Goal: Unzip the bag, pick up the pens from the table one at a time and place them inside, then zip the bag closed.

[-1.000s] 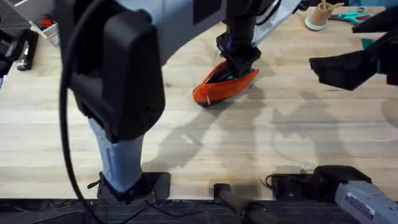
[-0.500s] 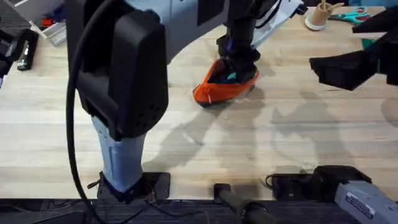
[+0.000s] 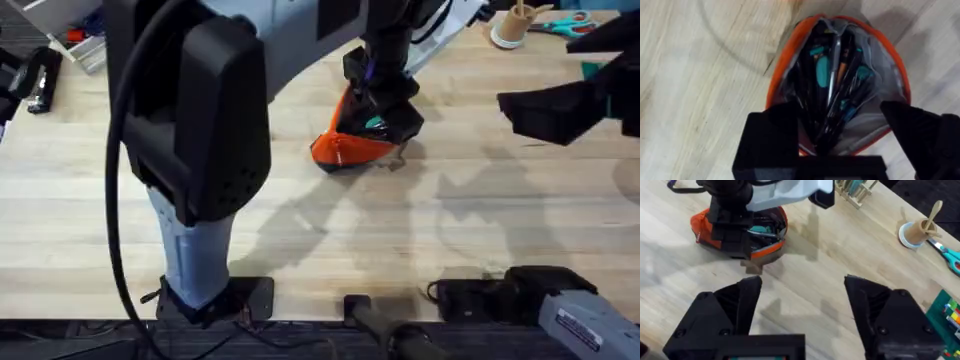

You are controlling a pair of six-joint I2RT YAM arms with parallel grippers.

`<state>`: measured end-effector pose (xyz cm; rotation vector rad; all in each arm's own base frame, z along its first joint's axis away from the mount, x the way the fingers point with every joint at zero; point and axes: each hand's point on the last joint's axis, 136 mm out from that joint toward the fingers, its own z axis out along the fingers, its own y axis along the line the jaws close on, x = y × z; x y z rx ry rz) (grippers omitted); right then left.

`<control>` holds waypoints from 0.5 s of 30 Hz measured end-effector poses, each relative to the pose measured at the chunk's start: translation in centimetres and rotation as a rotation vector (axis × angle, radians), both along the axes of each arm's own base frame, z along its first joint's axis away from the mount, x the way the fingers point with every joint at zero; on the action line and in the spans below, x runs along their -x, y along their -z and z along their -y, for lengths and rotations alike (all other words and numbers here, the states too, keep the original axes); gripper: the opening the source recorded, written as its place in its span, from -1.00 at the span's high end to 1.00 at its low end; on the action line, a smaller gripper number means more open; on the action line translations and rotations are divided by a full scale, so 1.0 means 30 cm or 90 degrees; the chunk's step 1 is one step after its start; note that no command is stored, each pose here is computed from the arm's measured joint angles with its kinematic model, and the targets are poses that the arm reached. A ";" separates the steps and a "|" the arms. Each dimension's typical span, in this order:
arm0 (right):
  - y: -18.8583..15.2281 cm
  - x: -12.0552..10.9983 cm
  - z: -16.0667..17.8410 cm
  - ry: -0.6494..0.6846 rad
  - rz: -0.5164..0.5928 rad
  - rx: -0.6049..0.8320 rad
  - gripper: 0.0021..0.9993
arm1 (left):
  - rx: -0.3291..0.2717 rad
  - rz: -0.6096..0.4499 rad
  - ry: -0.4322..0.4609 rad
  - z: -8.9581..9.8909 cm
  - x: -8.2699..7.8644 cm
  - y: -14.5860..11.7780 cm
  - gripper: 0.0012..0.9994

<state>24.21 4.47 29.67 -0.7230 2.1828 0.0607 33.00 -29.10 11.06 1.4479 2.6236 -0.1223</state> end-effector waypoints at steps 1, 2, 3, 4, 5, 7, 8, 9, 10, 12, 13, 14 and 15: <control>0.000 0.000 0.000 0.000 0.000 0.000 -1.00 | 0.002 0.002 0.000 0.002 -0.003 -0.008 -0.99; 0.000 0.000 0.000 0.000 0.000 0.000 -1.00 | 0.006 0.006 0.001 0.006 -0.007 -0.021 -0.99; 0.000 0.000 0.000 0.000 0.000 0.000 -1.00 | 0.009 0.011 0.003 0.010 -0.011 -0.037 -0.99; 0.001 0.001 0.000 0.000 -0.001 0.000 -1.00 | 0.011 0.014 0.005 0.013 -0.015 -0.053 -0.99; 0.002 0.002 0.000 0.000 -0.002 0.000 -1.00 | 0.015 0.019 0.008 0.016 -0.018 -0.075 -0.99; 0.002 0.002 0.000 0.000 -0.002 0.000 -1.00 | 0.021 0.028 0.011 0.021 -0.025 -0.114 -0.99; 0.002 0.002 0.000 0.000 -0.002 0.000 -1.00 | 0.022 0.030 0.013 0.021 -0.024 -0.133 -0.99; 0.002 0.002 0.000 0.000 -0.002 0.000 -1.00 | 0.023 0.031 0.013 0.018 -0.023 -0.152 -0.99; 0.002 0.002 0.000 0.000 -0.002 0.000 -1.00 | 0.023 0.031 0.014 0.014 -0.022 -0.167 -0.99; 0.002 0.002 0.000 0.000 -0.002 0.000 -1.00 | 0.022 0.031 0.016 0.005 -0.019 -0.197 -0.99; 0.002 0.002 0.000 0.000 -0.002 0.000 -1.00 | 0.018 0.028 0.018 -0.003 -0.013 -0.210 -0.99; 0.002 0.002 0.000 0.000 -0.002 0.000 -1.00 | 0.015 0.025 0.021 -0.012 -0.009 -0.220 -0.99; 0.002 0.002 0.000 0.000 -0.002 0.000 -1.00 | 0.011 0.023 0.025 -0.022 -0.005 -0.229 -0.99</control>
